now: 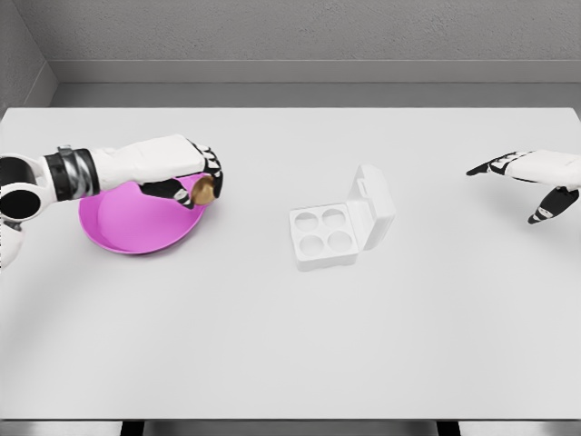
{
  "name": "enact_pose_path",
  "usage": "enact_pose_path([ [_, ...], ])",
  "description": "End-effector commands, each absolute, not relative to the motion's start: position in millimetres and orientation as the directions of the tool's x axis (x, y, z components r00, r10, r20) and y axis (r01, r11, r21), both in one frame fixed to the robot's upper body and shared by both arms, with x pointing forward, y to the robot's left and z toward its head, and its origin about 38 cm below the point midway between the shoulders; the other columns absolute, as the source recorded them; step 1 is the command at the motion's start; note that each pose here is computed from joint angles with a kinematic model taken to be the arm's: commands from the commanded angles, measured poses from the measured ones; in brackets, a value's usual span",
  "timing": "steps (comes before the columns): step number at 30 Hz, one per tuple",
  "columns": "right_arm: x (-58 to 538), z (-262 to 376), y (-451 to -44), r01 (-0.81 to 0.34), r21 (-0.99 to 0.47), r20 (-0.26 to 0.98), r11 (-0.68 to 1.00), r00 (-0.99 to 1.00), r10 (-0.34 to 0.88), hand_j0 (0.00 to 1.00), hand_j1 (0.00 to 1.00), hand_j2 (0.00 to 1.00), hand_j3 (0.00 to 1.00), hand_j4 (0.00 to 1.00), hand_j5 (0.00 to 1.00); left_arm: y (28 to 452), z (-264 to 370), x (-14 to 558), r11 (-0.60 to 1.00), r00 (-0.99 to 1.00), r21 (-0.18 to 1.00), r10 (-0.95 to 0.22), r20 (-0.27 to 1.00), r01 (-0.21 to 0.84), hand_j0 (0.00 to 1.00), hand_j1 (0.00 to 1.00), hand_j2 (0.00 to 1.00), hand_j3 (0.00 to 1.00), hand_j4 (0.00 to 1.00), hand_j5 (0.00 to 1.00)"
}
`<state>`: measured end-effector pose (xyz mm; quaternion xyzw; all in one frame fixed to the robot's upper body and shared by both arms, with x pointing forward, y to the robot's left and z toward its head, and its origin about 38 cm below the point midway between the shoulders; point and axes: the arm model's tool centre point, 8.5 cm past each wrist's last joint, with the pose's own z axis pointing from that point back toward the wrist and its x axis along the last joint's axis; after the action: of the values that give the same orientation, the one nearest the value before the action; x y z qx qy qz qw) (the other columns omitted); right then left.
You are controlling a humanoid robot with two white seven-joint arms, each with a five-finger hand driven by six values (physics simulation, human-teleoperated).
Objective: Pack egg into the box and close the box lid
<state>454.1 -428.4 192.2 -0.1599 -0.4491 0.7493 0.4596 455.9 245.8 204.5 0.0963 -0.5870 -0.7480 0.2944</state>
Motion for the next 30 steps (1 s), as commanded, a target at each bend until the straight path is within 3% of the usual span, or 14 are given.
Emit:
enact_pose_path([
  [1, 454, 193, -429, -0.545, -0.821, 0.177, -0.167, -0.522, 0.834, 1.0, 1.0, 1.0, 1.0, 1.0, 1.0, 236, 205, 455, -0.119, -0.816, 0.938, -0.536, 0.216, 0.326, 0.39, 0.39, 0.39, 0.39, 0.39, 0.39],
  [30, 455, 194, -428, -0.543, -0.823, 0.176, -0.168, -0.525, 0.833, 1.0, 1.0, 1.0, 1.0, 1.0, 1.0, 166, 196, 444, -0.097, -0.877, 0.942, -0.406, 0.258, 0.322, 0.39, 0.39, 0.39, 0.39, 0.39, 0.39],
])
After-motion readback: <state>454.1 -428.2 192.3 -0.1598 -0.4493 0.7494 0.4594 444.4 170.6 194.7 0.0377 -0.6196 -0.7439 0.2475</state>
